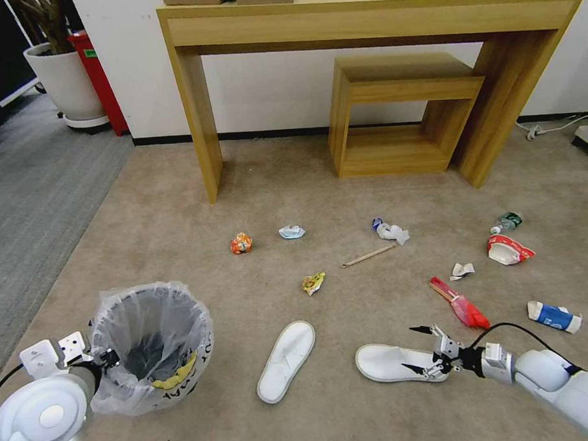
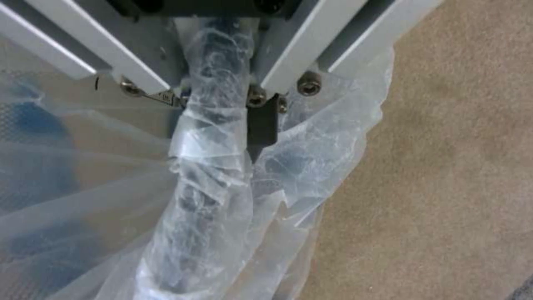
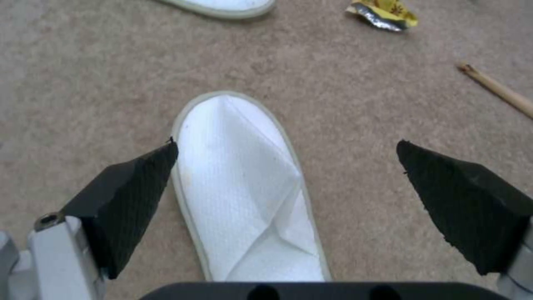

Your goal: Pick up the trash bin and place the garbage on the floor into it.

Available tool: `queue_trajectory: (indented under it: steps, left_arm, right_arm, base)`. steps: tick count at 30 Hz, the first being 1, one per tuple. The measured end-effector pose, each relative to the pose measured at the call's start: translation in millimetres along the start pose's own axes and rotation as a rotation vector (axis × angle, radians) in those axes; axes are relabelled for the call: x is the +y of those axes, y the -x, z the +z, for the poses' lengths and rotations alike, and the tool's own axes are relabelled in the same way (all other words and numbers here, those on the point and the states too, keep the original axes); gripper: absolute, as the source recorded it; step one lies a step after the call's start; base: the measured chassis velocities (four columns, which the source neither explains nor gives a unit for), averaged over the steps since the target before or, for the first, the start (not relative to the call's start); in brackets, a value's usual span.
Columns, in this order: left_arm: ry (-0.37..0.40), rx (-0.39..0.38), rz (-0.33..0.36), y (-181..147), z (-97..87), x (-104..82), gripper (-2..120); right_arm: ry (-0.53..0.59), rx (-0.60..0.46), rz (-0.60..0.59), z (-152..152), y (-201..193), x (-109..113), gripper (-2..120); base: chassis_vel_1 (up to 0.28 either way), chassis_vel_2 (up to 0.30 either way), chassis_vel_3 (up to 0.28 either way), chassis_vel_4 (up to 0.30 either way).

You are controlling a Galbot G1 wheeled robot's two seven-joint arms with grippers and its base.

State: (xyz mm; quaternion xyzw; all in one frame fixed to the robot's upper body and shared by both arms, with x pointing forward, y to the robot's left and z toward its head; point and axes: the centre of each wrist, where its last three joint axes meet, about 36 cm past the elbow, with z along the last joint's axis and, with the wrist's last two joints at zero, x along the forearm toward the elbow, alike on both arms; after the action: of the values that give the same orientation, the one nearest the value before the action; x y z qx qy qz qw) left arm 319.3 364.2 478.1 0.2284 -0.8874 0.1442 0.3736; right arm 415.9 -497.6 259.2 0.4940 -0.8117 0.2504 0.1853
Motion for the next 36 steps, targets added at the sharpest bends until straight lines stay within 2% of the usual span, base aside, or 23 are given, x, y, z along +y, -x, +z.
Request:
queue_trajectory:
  steps: [5, 19, 23, 26, 36]
  left_arm:
    - [-0.001, -0.004, 0.000, 0, -1.1, -0.3, 0]
    - [-0.002, -0.001, -0.009, 4, 1.0, 1.2, 0]
    - [-0.003, 0.002, -0.010, 5, 2.4, 0.8, 0]
    - [-0.001, 0.003, -0.010, 6, 2.4, 0.6, 0]
    - [0.005, 0.007, -0.018, 9, 3.0, 2.0, 0]
  right_arm:
    - [-0.013, 0.000, -0.011, 0, 8, -7, 100]
    - [0.013, -0.021, -0.014, 7, 30, -3, 100]
    - [0.027, -0.033, -0.016, 12, 40, 4, 100]
    - [0.050, -0.039, -0.022, 20, 48, 19, 100]
    - [0.101, -0.034, -0.011, 36, 51, 48, 100]
  base:
    - [0.000, 0.000, 0.000, 0.000]
    - [0.000, 0.000, 0.000, 0.000]
    - [0.000, 0.000, 0.000, 0.000]
    - [0.000, 0.000, 0.000, 0.000]
    - [0.000, 0.000, 0.000, 0.000]
